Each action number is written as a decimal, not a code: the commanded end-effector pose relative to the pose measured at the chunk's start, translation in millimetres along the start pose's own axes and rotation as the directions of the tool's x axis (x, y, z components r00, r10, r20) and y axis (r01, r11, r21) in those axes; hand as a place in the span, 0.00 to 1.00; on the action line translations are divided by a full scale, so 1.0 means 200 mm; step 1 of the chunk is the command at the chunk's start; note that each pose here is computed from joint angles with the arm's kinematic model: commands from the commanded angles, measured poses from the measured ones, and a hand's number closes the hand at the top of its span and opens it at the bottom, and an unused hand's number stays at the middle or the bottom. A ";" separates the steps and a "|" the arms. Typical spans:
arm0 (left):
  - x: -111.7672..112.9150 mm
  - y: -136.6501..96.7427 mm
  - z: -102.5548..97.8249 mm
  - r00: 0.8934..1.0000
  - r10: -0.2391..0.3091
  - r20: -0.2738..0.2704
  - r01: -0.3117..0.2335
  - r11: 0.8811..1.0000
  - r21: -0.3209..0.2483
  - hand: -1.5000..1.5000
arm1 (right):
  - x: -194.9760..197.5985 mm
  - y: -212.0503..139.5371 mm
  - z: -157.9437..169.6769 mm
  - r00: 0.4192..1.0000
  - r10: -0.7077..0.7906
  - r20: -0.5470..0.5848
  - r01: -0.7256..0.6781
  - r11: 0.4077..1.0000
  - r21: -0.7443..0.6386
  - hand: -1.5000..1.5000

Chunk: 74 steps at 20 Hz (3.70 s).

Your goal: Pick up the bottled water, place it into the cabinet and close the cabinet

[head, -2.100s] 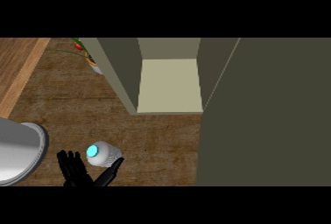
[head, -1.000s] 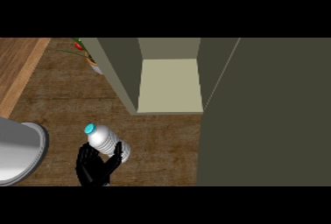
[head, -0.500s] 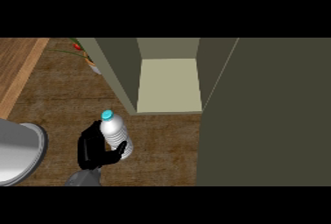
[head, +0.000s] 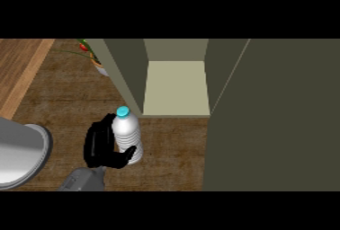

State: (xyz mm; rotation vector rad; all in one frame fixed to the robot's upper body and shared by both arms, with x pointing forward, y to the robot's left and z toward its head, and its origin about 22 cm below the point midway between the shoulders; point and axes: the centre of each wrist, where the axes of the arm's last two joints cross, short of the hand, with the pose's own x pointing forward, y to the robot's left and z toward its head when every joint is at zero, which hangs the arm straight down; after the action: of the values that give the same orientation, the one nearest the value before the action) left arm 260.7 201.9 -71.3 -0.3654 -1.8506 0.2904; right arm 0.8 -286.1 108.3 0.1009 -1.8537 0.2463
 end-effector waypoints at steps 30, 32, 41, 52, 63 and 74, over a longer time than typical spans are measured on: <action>0.37 -1.16 -0.54 0.979 -0.201 0.042 0.203 0.978 -0.045 1.00 | 0.08 -0.02 -0.07 0.997 -0.037 0.073 0.038 0.999 -0.003 0.00; 0.34 -1.07 -0.58 0.972 -0.233 0.031 0.234 0.972 -0.038 1.00 | 0.04 -0.03 -0.05 0.998 -0.025 0.060 0.028 0.999 -0.035 0.00; 0.19 -1.03 -0.66 0.943 -0.333 0.019 0.334 0.943 -0.007 1.00 | 0.03 -0.05 -0.10 0.998 -0.037 0.052 0.037 0.999 -0.010 0.00; 0.13 -0.89 -0.81 0.943 -0.331 -0.041 0.334 0.936 0.113 1.00 | 0.04 -0.09 -0.07 0.996 -0.061 0.058 0.060 0.998 0.008 0.00; 0.12 -0.81 -1.00 0.832 -0.555 -0.006 0.554 0.831 0.056 0.00 | 0.00 -0.08 -0.10 0.996 -0.065 0.068 0.064 0.998 0.019 0.00; 0.13 -0.82 -1.06 0.804 -0.594 -0.008 0.593 0.802 0.073 0.00 | 0.04 -0.06 -0.14 0.994 -0.052 0.098 0.050 0.999 0.020 0.00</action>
State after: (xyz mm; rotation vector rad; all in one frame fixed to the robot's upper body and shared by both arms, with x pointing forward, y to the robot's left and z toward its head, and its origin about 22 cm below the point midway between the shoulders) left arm 434.3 65.5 71.7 0.2768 -1.8548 -0.0892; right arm 25.6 -306.3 99.8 0.1534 -1.8835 0.2431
